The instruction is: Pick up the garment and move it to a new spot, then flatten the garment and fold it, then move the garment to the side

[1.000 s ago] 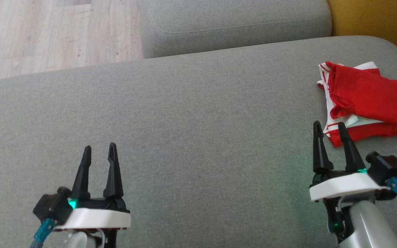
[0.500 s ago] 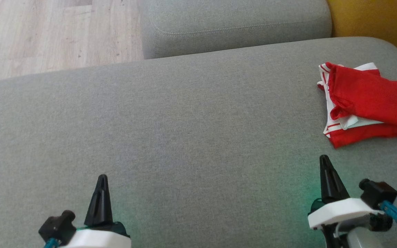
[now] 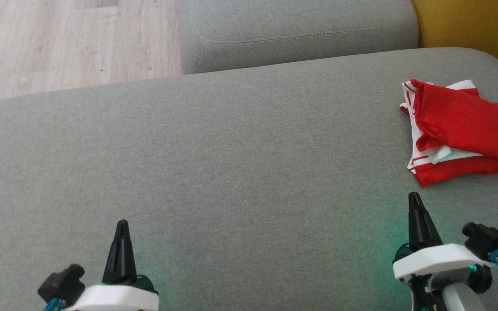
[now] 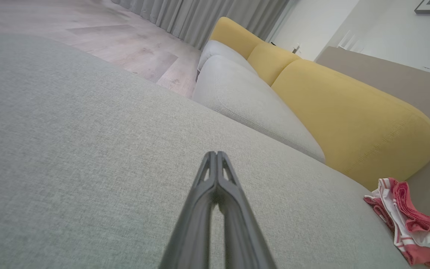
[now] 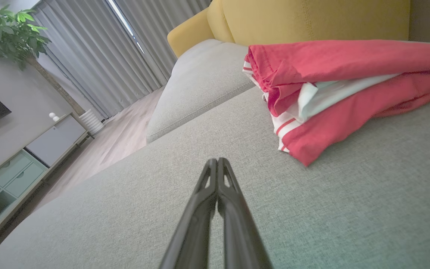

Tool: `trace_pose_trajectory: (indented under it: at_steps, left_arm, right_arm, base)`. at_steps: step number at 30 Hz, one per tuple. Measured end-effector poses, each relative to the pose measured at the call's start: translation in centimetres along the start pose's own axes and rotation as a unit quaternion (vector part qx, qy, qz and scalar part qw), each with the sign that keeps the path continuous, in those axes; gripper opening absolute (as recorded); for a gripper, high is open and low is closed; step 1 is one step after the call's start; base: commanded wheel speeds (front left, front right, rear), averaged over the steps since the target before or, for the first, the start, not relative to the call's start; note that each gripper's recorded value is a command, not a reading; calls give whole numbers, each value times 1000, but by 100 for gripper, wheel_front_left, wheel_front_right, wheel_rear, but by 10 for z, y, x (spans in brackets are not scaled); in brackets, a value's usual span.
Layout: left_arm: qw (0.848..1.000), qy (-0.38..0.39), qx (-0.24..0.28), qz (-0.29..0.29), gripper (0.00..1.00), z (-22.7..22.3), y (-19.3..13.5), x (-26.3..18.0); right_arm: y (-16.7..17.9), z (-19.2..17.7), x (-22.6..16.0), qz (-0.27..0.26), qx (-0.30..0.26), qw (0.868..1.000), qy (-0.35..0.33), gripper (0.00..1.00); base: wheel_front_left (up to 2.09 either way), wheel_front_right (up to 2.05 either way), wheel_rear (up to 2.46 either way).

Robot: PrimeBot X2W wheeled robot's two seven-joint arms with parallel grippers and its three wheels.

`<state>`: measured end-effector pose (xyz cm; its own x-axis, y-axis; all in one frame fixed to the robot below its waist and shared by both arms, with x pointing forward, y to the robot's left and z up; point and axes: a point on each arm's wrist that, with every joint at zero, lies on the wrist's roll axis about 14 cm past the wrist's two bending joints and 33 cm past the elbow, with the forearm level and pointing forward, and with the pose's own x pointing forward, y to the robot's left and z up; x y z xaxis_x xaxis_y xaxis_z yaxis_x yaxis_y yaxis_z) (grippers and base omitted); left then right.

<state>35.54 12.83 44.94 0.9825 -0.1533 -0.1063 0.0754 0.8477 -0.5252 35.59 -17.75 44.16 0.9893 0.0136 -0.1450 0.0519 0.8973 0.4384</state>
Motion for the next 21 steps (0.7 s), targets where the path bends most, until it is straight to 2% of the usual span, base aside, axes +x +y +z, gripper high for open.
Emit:
trace_pose_trajectory:
  at_steps: [21]
  left_arm:
    - [995, -9, -100, 25, 0, 10, 11, 3]
  right_arm:
    - [-7, 7, 3, -20, 109, 994, -5, 0]
  base:
    - [0, 0, 0]
